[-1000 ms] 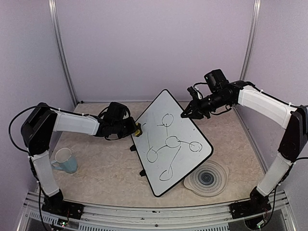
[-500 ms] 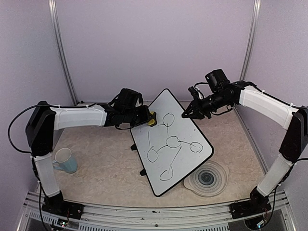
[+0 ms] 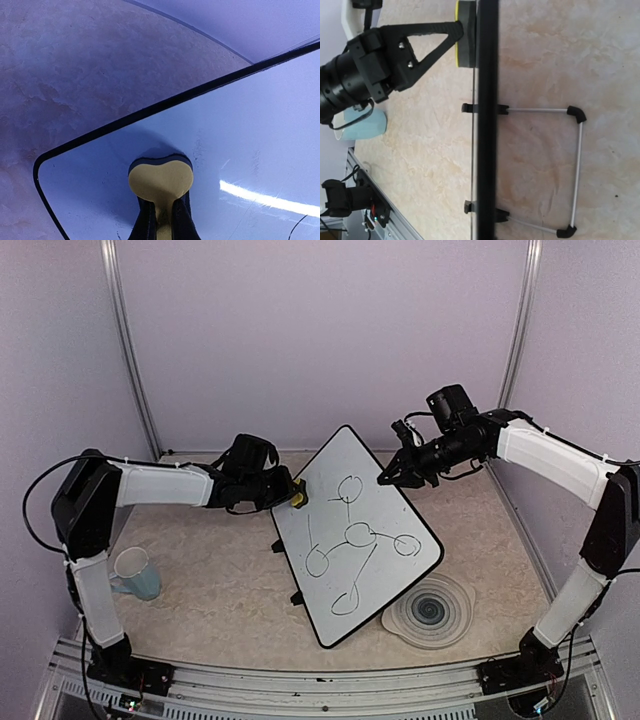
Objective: Erase the whiteboard
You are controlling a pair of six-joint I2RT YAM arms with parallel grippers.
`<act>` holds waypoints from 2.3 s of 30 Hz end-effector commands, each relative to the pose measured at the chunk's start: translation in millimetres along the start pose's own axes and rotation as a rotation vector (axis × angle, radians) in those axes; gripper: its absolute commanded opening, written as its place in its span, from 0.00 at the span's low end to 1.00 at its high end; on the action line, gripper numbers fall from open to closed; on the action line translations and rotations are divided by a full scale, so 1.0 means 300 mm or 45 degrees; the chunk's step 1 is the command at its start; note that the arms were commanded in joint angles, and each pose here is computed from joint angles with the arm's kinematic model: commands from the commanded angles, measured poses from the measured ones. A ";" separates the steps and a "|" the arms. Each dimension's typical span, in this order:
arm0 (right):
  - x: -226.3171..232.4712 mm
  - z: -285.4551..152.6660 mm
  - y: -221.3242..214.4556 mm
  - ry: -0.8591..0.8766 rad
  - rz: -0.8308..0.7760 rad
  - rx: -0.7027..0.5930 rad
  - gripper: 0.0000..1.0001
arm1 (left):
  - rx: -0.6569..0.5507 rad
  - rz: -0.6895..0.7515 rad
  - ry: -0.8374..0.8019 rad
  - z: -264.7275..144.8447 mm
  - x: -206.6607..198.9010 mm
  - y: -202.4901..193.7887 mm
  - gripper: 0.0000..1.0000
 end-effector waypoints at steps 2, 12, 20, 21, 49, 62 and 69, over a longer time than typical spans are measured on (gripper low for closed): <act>0.059 0.013 -0.002 0.126 -0.173 -0.025 0.00 | 0.180 0.215 0.031 -0.019 -0.073 -0.185 0.00; 0.063 0.011 -0.007 0.141 -0.178 -0.021 0.00 | 0.246 0.385 -0.219 -0.094 -0.429 -0.330 0.00; 0.072 0.008 -0.003 0.148 -0.201 -0.018 0.00 | 0.258 0.401 -0.262 -0.069 -0.521 -0.347 0.00; 0.074 0.007 -0.001 0.149 -0.204 -0.019 0.00 | 0.240 0.381 -0.206 -0.064 -0.497 -0.326 0.00; 0.081 0.002 0.004 0.158 -0.229 -0.030 0.00 | 0.255 0.362 -0.271 -0.086 -0.574 -0.275 0.00; 0.079 0.000 0.000 0.156 -0.226 -0.034 0.00 | 0.138 0.171 0.238 -0.080 -0.112 -0.194 0.00; 0.075 0.008 -0.002 0.167 -0.212 -0.030 0.00 | 0.173 0.331 -0.065 -0.108 -0.357 -0.285 0.00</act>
Point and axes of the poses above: each gripper's point midway between its finger pads, its own z axis out along the fingers, its own x axis along the line the jaws close on, y = z × x, the point moved 5 cm from there along -z, back along the fingers, and after that the axes turned 5 degrees about -z, right-handed, at the moved point
